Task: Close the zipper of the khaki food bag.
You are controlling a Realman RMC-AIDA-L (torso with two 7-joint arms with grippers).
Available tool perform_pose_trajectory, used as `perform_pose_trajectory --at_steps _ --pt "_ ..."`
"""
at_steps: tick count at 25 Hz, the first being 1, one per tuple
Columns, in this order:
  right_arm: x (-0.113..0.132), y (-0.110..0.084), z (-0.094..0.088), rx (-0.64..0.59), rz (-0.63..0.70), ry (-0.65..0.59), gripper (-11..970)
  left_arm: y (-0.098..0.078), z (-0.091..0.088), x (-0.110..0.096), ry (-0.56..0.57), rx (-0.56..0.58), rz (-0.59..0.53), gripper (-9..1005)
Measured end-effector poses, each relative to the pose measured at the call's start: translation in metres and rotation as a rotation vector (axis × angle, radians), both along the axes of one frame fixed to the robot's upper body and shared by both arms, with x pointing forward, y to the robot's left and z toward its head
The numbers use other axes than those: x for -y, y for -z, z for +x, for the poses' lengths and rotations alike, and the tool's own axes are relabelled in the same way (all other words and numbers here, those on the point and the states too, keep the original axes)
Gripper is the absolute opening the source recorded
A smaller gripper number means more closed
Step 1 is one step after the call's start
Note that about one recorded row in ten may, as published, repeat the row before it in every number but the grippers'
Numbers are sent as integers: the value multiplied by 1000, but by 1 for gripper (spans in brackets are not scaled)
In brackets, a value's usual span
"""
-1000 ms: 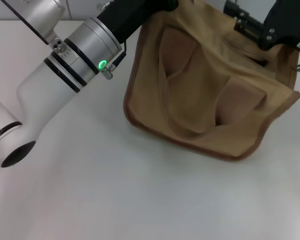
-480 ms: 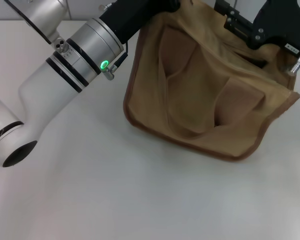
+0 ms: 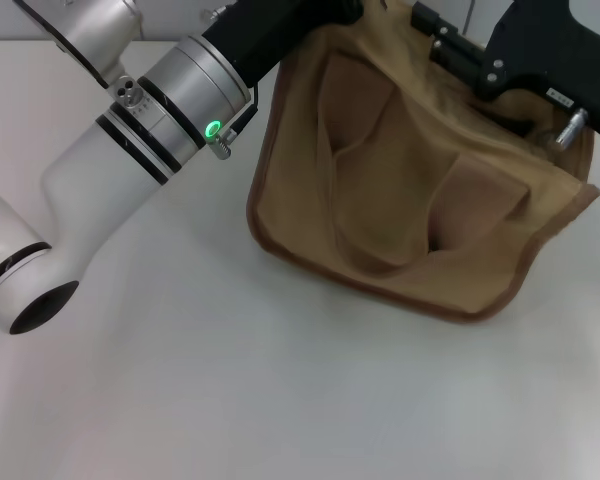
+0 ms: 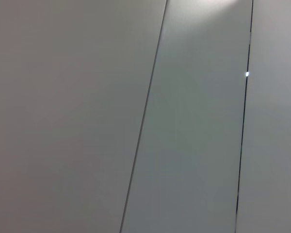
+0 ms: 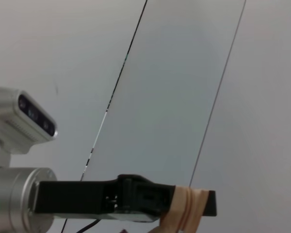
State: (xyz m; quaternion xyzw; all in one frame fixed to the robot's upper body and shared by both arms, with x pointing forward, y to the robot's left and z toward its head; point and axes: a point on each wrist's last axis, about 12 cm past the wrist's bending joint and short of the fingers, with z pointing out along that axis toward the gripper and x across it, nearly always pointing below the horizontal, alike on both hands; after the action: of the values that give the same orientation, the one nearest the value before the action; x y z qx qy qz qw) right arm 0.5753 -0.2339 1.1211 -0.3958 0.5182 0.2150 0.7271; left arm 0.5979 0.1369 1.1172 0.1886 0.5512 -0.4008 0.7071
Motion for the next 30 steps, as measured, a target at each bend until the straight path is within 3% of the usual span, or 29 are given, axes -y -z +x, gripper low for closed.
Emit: perform_pose_trajectory --at_steps 30 --pt "-19 3 10 -29 -35 -25 584 0 1 1 -8 -11 -6 59"
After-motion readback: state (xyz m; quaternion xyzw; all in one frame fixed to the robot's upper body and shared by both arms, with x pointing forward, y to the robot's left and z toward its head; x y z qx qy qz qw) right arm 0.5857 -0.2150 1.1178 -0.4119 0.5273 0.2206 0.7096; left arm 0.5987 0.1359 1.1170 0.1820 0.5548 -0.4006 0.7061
